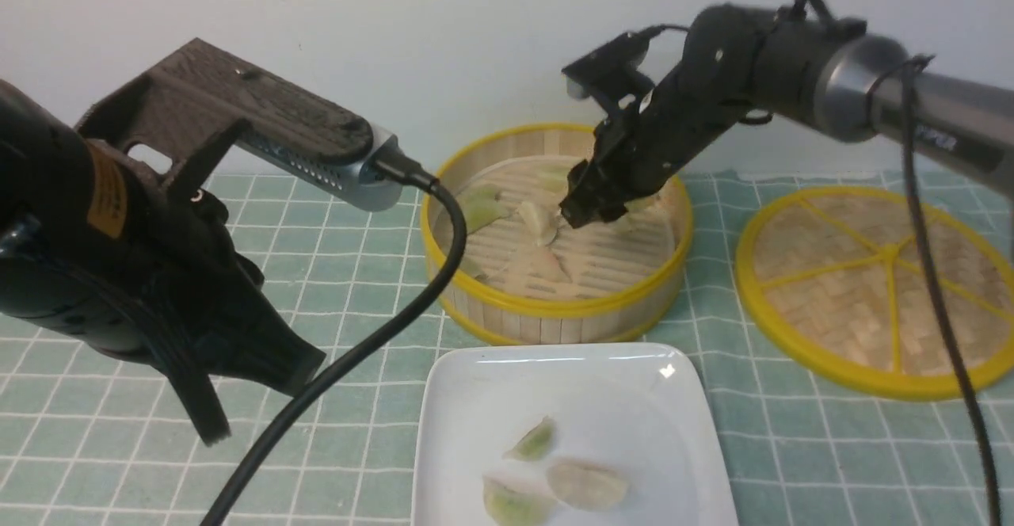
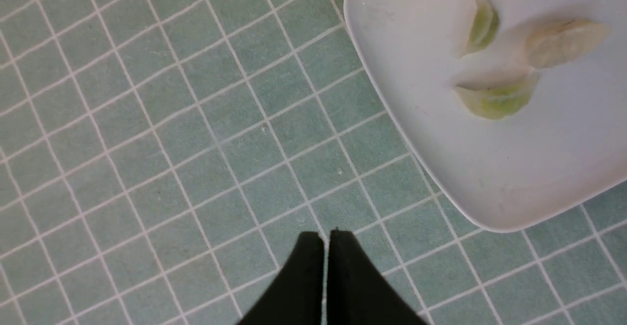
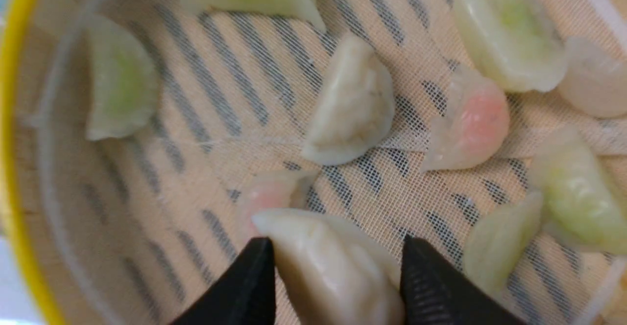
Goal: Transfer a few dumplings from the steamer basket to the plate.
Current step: Use the right arm to grab a dumpling from inside the steamer, then use the right arm to put the dumpling into the plate
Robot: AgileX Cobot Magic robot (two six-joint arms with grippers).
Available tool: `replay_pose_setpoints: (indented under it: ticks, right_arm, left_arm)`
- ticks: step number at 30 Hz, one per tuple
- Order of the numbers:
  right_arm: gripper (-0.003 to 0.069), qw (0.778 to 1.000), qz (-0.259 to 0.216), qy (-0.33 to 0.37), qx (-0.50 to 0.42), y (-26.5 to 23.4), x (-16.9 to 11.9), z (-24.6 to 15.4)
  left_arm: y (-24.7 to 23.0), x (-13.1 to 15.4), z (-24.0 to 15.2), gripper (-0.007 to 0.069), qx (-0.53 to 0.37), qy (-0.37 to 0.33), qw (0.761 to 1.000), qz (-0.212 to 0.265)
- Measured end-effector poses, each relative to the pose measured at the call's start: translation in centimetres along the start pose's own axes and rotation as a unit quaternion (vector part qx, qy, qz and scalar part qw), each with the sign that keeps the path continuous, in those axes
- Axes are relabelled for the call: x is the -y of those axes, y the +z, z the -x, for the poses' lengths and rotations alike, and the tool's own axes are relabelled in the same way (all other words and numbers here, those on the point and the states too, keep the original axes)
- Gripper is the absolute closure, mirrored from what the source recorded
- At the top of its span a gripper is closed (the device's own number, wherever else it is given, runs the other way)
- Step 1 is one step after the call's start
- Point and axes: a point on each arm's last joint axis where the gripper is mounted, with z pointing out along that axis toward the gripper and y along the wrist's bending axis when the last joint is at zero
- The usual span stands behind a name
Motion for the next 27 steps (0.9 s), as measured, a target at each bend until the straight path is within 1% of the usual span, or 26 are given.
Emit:
replay_pose_setpoints:
  ticks: [4, 7, 8, 10, 13, 16, 17, 19, 20, 21, 23, 27]
  right_arm:
    - [0.0355, 1.000, 0.010, -0.006, -0.007, -6.3, -1.4, 0.7]
    - [0.0355, 1.000, 0.002, 0.010, -0.001, -11.5, -2.6, 0.7]
    - [0.0355, 1.000, 0.000, 0.011, -0.001, -11.8, -2.6, 0.6]
    - [0.0355, 1.000, -0.005, 0.023, 0.014, -14.1, -3.3, 0.3]
    - [0.0355, 0.999, 0.008, 0.037, 0.001, -16.0, -4.9, -2.2]
    - [0.0355, 0.997, 0.038, 0.046, -0.051, -14.8, -6.8, -5.5]
    - [0.0355, 0.996, 0.044, 0.046, -0.060, -14.4, -7.0, -6.0]
    - [0.0355, 0.991, 0.067, 0.047, -0.105, -11.8, -8.4, -8.5]
    - [0.0355, 0.990, 0.070, 0.049, -0.116, -10.0, -8.8, -9.5]
    - [0.0355, 0.989, 0.072, 0.050, -0.122, -9.7, -8.8, -9.8]
    - [0.0355, 0.990, 0.059, 0.061, -0.112, -6.2, -8.9, -11.2]
    - [0.0355, 0.988, 0.048, 0.099, -0.104, -2.1, -8.2, -11.8]
  left_arm:
    - [0.0, 0.0, 0.0, 0.0631, 0.001, 0.001, 1.000, 0.003]
    - [0.0, -0.1, 0.0, 0.0631, 0.001, 0.001, 1.000, 0.003]
    - [0.0, -0.1, 0.0, 0.0631, 0.001, 0.001, 1.000, 0.003]
    - [-0.1, -0.1, 0.0, 0.0631, 0.001, 0.001, 1.000, 0.003]
    - [-0.1, -0.1, 0.0, 0.0631, 0.002, 0.001, 1.000, 0.003]
    - [-0.1, -0.1, 0.0, 0.0631, 0.002, 0.001, 1.000, 0.003]
    - [-0.1, -0.1, 0.0, 0.0631, 0.002, 0.001, 1.000, 0.003]
    - [-0.1, -0.1, 0.0, 0.0631, 0.002, 0.001, 1.000, 0.003]
    - [-0.1, -0.1, 0.0, 0.0631, 0.002, 0.001, 1.000, 0.003]
    - [-0.1, -0.1, 0.0, 0.0631, 0.002, 0.001, 1.000, 0.003]
    - [-0.1, -0.1, -0.1, 0.0631, 0.002, 0.000, 1.000, 0.002]
    - [-0.1, -0.1, -0.1, 0.0631, 0.003, 0.000, 1.000, 0.002]
